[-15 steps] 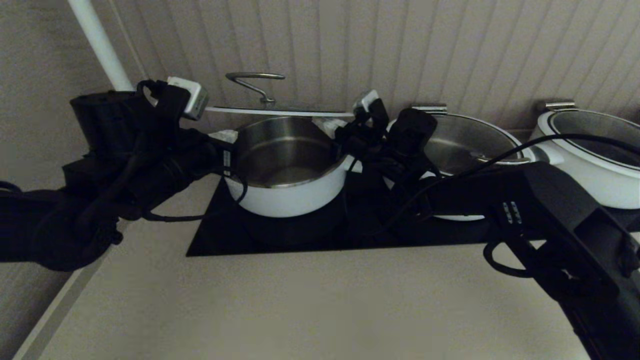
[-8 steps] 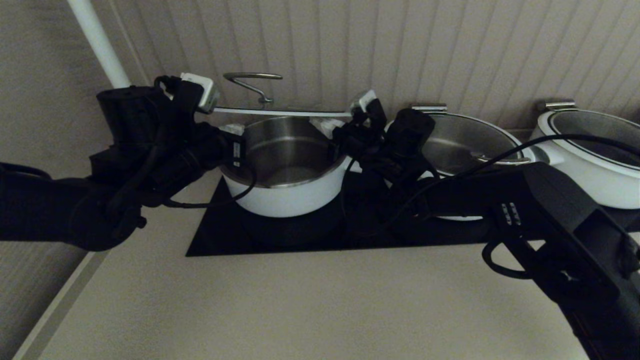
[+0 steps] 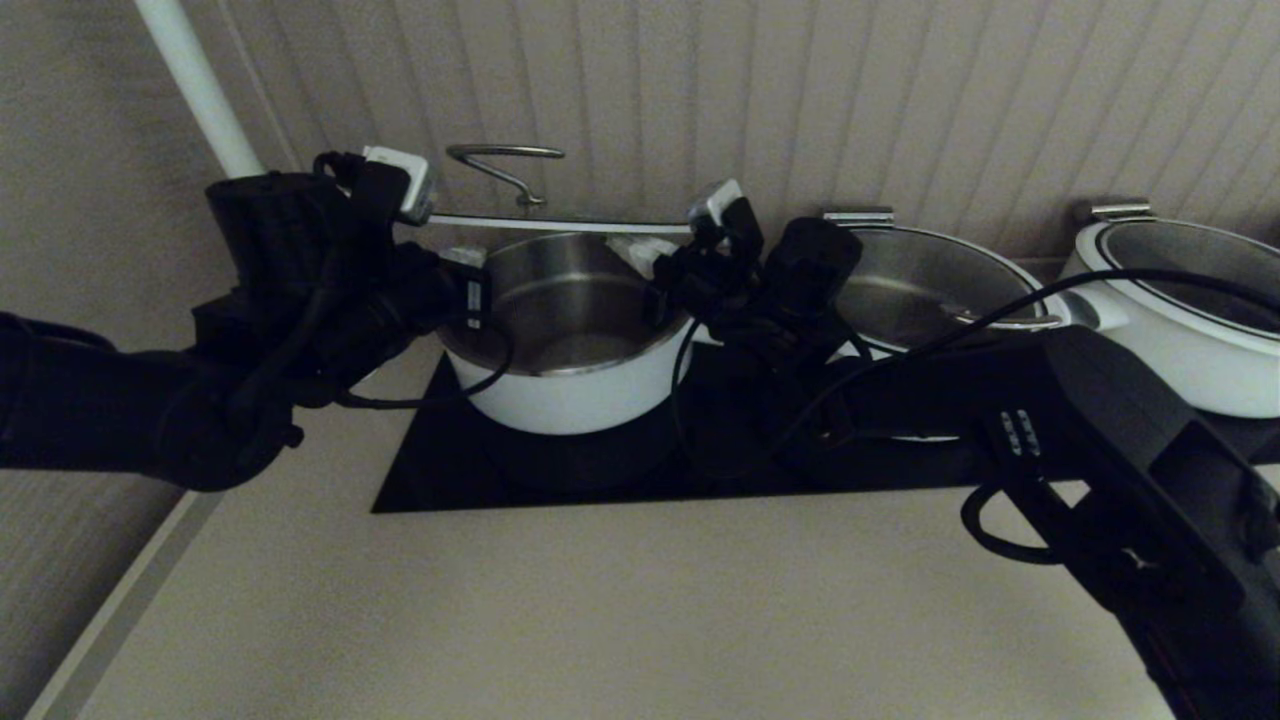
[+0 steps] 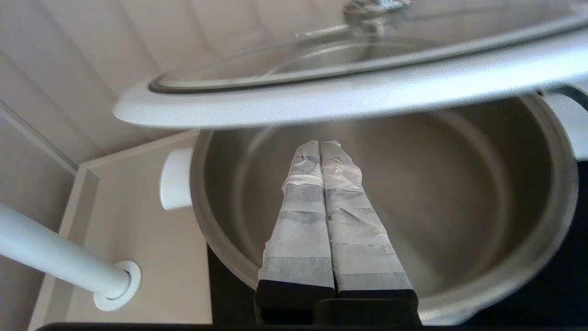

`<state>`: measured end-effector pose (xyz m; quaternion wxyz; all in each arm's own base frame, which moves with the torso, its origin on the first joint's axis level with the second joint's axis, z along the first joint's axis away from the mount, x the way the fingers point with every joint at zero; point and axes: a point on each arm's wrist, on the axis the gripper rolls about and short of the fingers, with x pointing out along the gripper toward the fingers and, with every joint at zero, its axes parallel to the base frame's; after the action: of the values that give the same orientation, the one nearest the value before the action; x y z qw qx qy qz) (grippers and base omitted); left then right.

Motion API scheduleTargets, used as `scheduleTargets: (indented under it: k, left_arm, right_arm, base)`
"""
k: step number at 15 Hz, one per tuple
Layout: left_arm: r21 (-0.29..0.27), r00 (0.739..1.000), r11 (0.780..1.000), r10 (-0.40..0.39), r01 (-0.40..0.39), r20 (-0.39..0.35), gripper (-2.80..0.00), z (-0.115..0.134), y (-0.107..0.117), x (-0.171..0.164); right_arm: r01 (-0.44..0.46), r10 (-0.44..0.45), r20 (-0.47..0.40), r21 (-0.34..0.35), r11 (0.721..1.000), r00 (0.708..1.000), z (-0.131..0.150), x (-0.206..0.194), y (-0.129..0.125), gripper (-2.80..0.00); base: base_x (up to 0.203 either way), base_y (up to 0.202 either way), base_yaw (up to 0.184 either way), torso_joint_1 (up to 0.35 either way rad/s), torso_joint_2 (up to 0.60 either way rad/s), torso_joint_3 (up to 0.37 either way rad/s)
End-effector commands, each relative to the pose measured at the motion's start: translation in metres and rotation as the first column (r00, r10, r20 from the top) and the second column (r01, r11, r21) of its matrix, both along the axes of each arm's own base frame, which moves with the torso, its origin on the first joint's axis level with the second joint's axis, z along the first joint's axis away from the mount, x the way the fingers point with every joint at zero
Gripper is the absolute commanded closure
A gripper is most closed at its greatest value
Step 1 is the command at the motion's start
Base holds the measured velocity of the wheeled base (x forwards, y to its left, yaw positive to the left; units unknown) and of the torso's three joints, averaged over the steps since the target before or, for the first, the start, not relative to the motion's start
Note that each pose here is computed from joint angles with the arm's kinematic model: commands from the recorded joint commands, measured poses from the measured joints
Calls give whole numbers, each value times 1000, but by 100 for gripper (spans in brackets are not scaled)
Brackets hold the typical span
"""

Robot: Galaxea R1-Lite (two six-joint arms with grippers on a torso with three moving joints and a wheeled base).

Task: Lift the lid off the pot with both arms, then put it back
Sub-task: Open the pot lid completely

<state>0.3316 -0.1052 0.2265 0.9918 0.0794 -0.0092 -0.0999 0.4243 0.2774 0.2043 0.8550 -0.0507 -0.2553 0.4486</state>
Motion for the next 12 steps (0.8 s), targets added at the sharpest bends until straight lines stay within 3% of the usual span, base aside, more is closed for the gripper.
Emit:
scheduleTargets:
  k: [1, 12]
  left_arm:
    - [-5, 1000, 1000, 12, -12, 17, 0, 3, 1, 7]
    - [-12, 999, 1000, 26, -26, 39, 0, 6, 2, 22]
  right_arm:
    - [-11, 11, 10, 2, 1000, 1000, 2, -4, 3, 0]
    - [-39, 39, 0, -25, 999, 999, 5, -23, 12, 0]
  base:
    - [0, 0, 0, 0, 0, 0]
    - [0, 0, 0, 0, 0, 0]
